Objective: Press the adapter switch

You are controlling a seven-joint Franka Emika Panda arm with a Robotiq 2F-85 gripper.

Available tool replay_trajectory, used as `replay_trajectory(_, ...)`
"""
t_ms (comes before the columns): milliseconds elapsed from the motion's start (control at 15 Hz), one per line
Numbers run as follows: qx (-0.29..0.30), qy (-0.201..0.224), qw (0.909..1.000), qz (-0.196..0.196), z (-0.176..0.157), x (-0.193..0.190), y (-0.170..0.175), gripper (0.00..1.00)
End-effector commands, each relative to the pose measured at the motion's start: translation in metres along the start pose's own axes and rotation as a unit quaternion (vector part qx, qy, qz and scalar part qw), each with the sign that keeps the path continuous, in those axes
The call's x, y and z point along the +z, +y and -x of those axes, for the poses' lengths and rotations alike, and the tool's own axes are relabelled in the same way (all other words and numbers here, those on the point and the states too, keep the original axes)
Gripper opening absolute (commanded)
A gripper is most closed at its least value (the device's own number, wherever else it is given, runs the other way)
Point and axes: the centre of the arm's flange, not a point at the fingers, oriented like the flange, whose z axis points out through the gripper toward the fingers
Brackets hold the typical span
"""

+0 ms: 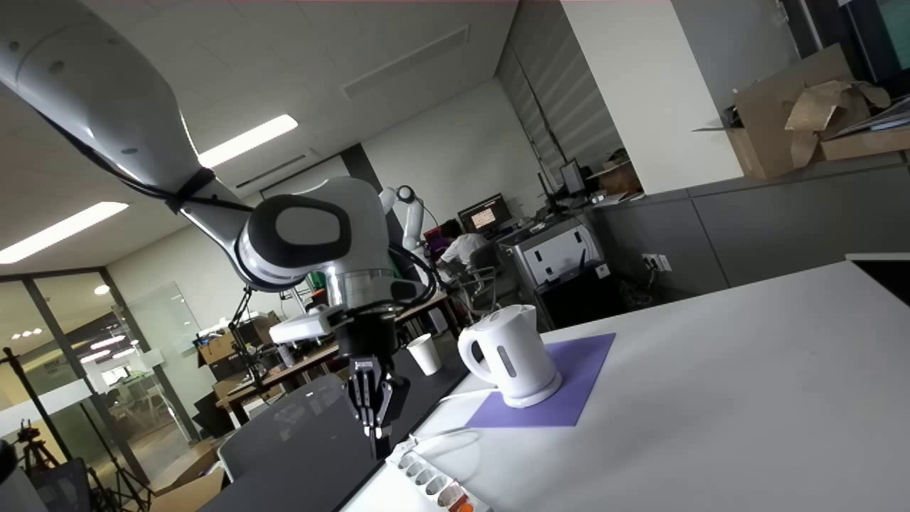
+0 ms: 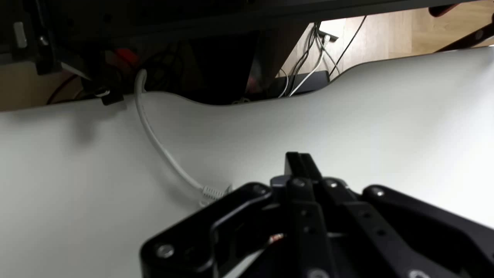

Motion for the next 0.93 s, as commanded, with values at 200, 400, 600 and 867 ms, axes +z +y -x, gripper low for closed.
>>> replay_trajectory(200,0.005,-0.016,0.9999,0.000,-0.009,0.011,0.003,0.01)
replay_trajectory(400,0.005,-0.015,0.9999,0.000,-0.010,0.009,0.004,0.01)
replay_trajectory(600,0.005,-0.015,0.9999,0.000,-0.011,0.009,0.004,0.01)
replay_trajectory(867,0.008,-0.001,1.0000,0.003,-0.015,0.025,0.003,0.00)
